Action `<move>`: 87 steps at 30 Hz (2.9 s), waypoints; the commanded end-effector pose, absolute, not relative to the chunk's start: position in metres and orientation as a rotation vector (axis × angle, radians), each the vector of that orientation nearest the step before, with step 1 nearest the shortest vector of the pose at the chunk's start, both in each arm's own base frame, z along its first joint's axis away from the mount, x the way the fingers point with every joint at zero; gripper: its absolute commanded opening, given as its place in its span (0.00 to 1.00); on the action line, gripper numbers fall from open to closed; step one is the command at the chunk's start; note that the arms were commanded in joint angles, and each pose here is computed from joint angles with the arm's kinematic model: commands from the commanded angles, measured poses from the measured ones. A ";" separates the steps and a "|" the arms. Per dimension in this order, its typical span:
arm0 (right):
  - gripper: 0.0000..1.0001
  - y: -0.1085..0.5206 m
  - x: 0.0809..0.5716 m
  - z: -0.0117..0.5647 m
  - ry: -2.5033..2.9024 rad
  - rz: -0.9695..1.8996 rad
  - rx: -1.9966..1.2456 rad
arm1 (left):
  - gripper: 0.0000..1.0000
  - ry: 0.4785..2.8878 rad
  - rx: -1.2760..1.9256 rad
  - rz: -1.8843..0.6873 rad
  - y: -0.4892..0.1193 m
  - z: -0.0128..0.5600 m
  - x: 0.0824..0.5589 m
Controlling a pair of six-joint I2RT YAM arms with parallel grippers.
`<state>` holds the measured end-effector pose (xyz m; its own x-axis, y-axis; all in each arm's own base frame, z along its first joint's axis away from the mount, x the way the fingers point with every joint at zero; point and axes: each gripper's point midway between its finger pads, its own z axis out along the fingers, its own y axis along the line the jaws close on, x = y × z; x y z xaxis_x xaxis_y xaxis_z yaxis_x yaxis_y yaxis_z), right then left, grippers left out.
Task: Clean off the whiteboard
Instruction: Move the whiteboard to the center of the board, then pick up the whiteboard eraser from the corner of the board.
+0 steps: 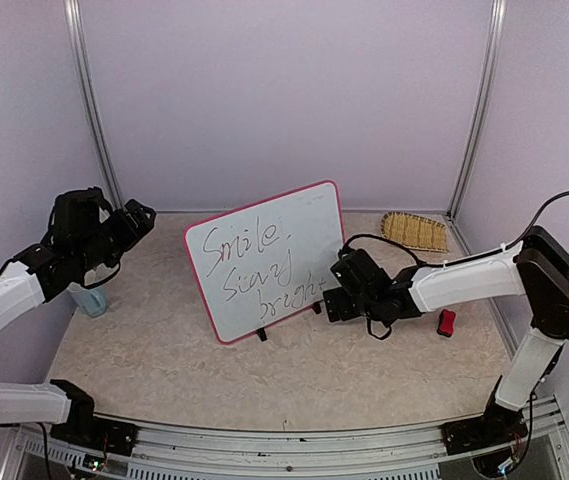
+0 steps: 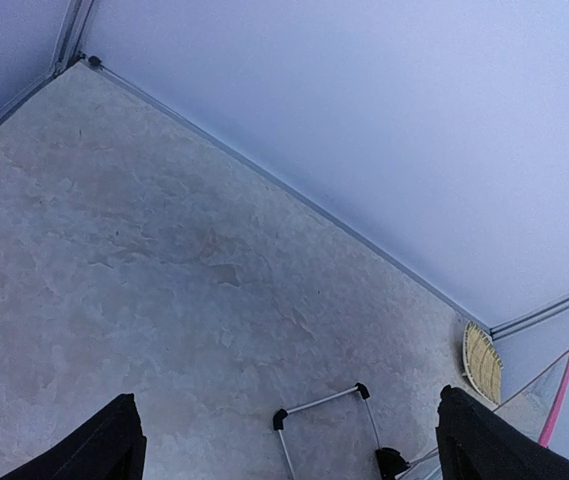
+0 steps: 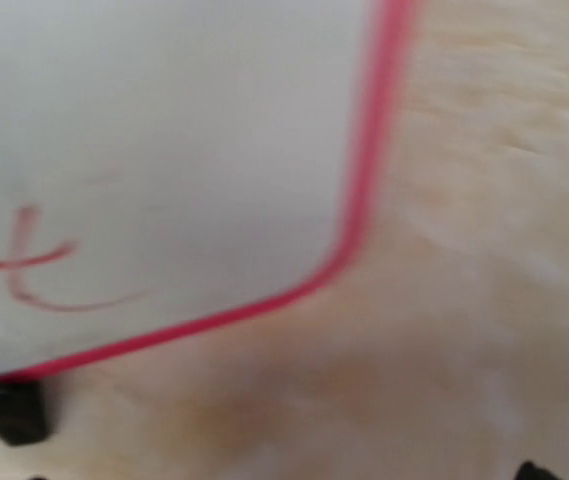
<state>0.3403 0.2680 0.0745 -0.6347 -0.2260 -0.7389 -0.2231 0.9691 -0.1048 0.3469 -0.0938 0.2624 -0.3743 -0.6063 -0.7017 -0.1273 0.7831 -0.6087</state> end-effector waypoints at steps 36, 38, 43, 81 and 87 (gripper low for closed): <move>1.00 0.052 0.293 0.067 2.405 -0.159 0.711 | 0.99 1.998 -0.626 -0.600 -0.091 0.211 0.353; 1.00 0.044 0.290 0.067 2.398 -0.183 0.734 | 0.99 2.000 -0.622 -0.607 -0.092 0.210 0.353; 0.97 0.029 0.289 0.061 2.398 -0.201 0.762 | 0.99 1.999 -0.615 -0.612 -0.093 0.210 0.354; 0.51 0.016 0.296 0.038 2.419 -0.266 0.718 | 0.99 2.012 -0.616 -0.646 -0.099 0.203 0.355; 0.49 0.015 0.296 0.035 2.423 -0.263 0.720 | 0.99 2.011 -0.618 -0.651 -0.099 0.203 0.355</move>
<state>0.2924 0.0219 0.0358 -0.6944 0.4286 -0.5780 0.5329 0.8461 -0.0128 0.3527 -0.0986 0.2018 -0.4709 -0.6407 -0.6065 -0.1806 0.7429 -0.6446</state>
